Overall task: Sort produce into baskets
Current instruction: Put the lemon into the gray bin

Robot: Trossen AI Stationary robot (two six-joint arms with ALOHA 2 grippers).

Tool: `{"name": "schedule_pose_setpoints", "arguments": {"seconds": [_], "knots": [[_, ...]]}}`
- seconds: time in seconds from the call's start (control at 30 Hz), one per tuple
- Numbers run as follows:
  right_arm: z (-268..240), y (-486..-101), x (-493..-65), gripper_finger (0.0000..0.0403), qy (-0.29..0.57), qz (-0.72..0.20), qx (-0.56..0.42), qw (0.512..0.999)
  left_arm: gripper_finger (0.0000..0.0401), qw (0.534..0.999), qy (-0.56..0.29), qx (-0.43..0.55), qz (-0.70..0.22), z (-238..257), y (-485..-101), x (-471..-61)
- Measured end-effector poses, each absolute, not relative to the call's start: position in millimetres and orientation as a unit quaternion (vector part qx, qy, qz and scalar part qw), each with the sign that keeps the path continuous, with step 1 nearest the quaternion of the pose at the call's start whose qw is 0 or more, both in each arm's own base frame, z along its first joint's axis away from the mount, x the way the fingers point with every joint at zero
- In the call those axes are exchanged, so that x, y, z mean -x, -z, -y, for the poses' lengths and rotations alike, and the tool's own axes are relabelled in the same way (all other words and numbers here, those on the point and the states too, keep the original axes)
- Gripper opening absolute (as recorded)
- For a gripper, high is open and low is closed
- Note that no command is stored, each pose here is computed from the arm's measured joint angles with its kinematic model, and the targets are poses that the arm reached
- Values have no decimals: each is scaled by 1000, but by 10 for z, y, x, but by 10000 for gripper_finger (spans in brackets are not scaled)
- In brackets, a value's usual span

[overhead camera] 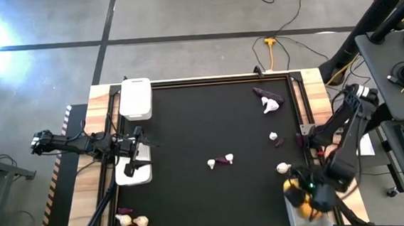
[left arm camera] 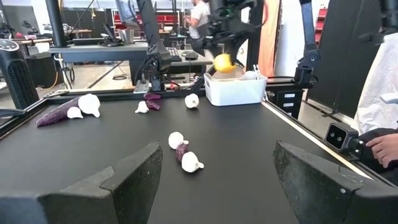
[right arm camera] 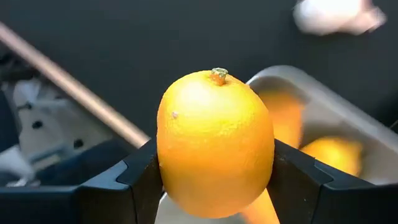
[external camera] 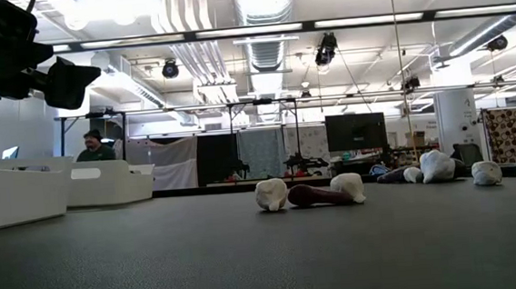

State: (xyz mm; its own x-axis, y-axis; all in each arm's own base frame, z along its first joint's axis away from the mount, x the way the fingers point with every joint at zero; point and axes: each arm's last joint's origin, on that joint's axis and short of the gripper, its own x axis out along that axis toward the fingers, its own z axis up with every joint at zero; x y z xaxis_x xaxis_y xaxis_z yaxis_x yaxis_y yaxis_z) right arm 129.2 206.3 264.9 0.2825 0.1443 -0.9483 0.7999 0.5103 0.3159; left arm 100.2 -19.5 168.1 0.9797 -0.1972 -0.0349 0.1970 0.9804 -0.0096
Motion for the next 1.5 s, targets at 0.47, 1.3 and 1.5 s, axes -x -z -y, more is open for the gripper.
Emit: {"name": "schedule_pose_setpoints", "arguments": {"seconds": [0.47, 1.3, 1.5], "knots": [[-2779, -2290, -1318, 226, 274, -655, -333, 621, 288, 995, 99, 3, -18, 195, -1681, -1002], [-2713, -2428, -1331, 319, 281, -665, -325, 610, 288, 995, 99, 3, -18, 195, -1681, -1002], [-2512, -2729, -1354, 324, 279, -622, -305, 665, 288, 995, 99, 3, -18, 195, -1681, -1002]]}}
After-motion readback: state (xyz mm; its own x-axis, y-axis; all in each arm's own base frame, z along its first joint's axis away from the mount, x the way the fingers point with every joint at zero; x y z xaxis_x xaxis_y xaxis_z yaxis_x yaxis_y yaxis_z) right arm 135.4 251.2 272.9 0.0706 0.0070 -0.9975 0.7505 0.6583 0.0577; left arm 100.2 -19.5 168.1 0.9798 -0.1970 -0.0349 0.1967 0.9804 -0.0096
